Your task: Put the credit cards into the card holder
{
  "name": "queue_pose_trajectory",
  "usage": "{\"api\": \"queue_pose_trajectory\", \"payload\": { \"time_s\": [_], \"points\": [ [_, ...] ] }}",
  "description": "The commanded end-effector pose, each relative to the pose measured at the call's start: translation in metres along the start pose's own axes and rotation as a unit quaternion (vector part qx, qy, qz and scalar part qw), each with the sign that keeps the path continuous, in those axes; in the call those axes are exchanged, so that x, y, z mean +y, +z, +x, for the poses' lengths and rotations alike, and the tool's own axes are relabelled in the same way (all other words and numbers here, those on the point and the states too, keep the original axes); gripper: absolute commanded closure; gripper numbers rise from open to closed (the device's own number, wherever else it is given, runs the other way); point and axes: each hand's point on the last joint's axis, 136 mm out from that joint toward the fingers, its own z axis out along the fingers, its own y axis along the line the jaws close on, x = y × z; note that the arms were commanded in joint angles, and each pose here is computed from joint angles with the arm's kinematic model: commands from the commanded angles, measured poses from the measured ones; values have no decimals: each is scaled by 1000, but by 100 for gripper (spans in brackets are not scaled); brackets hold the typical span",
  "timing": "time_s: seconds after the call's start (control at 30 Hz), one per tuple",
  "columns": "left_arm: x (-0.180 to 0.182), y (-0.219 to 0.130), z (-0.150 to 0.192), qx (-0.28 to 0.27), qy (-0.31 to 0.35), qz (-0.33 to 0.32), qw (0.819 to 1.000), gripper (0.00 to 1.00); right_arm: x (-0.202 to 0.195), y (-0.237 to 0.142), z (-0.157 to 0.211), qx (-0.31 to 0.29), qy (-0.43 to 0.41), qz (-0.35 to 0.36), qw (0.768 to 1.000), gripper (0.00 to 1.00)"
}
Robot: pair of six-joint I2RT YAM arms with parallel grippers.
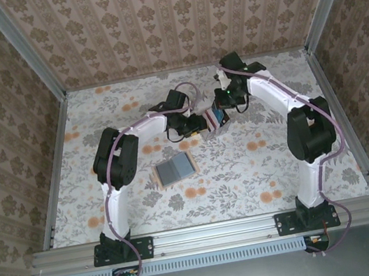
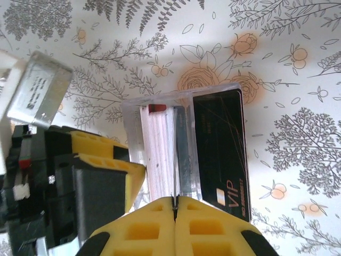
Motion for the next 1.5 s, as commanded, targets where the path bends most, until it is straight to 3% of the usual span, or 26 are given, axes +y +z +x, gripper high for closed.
{"api": "queue_pose_trajectory", "payload": {
  "time_s": [0.0, 0.3, 0.43, 0.6, 0.8, 0.93, 1.13, 1.47],
  "points": [
    [-22, -21, -1, -5, 18, 1, 1000, 58, 6, -34, 1, -27, -9, 0, 1000, 96],
    [-45, -85, -10, -44, 51, -2, 998, 57, 37, -74, 21, -60, -13, -63, 996, 96],
    [-17, -118, 7, -66, 41, -38, 996, 57, 74, -63, 49, -54, -9, -150, 987, 96],
    [41, -144, 56, -67, 0, -89, 994, 57, 121, -24, 88, -31, -17, -230, 973, 96],
    [104, -145, 119, -33, -51, -135, 989, 59, 167, 31, 131, 17, -41, -272, 961, 96],
    [141, -145, 142, -24, -86, -158, 983, 61, 174, 64, 146, 42, -35, -270, 961, 96],
    [167, -135, 155, -8, -113, -170, 979, 62, 175, 89, 155, 67, -19, -278, 958, 97],
    [177, -119, 159, 10, -119, -171, 978, 64, 177, 96, 162, 83, -13, -284, 955, 97]
  ]
}}
